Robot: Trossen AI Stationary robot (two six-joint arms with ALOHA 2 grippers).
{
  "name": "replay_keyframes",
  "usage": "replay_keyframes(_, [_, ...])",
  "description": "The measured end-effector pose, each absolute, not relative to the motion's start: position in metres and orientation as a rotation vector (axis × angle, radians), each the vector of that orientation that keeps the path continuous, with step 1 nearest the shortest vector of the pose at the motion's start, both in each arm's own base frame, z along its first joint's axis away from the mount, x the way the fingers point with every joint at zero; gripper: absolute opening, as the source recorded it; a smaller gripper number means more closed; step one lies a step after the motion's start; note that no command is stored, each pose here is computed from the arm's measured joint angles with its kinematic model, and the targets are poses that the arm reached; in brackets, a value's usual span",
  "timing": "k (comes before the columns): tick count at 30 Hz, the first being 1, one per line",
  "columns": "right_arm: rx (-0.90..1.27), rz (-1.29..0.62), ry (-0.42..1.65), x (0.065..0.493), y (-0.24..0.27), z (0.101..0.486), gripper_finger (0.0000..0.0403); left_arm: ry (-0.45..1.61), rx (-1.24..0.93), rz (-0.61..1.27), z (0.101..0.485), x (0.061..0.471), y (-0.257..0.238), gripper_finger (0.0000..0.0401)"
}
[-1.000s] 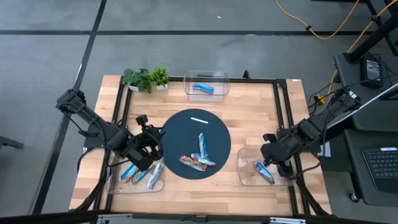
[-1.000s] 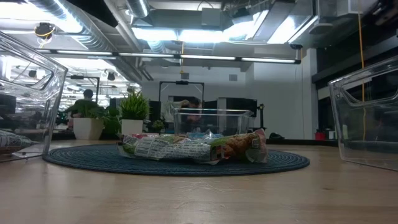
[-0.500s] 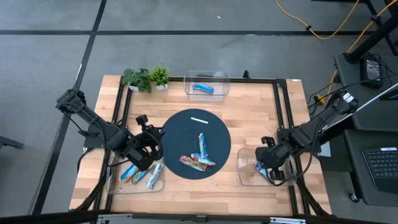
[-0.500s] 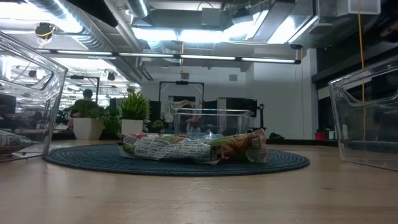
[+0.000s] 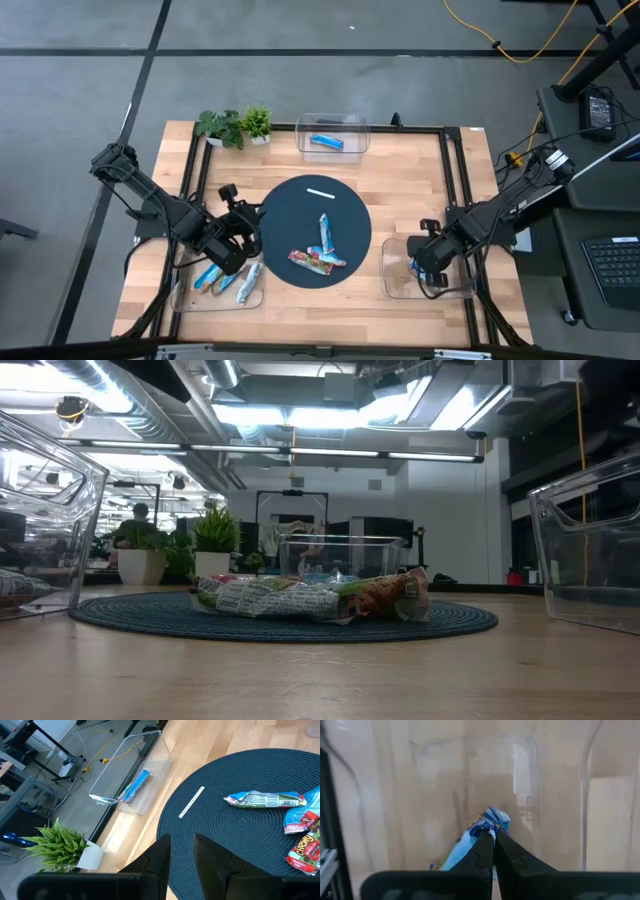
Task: Pick and place Granola Bars by type
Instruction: Put the blue granola bar into the bottom right transparent bin
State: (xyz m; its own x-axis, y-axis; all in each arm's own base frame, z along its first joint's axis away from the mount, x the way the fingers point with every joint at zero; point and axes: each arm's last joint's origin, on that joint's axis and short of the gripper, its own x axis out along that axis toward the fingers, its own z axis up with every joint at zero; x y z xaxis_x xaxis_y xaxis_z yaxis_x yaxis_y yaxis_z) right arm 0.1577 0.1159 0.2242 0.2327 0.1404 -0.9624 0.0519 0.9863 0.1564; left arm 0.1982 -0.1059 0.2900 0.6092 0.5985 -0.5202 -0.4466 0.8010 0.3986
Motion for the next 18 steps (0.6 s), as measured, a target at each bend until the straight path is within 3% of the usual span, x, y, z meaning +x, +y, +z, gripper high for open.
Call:
replay_keyframes(9, [0.236, -0.058, 1.391, 0.15, 0.11, 0.204, 0.0007, 0.685, 0.239, 0.61, 0.29, 0.198, -0.106, 0.0077])
replay_keyframes(18, [0.256, -0.054, 1.379, 0.147, 0.108, 0.18, 0.0007, 0.681, 0.243, 0.615, 0.29, 0.198, -0.106, 0.0077])
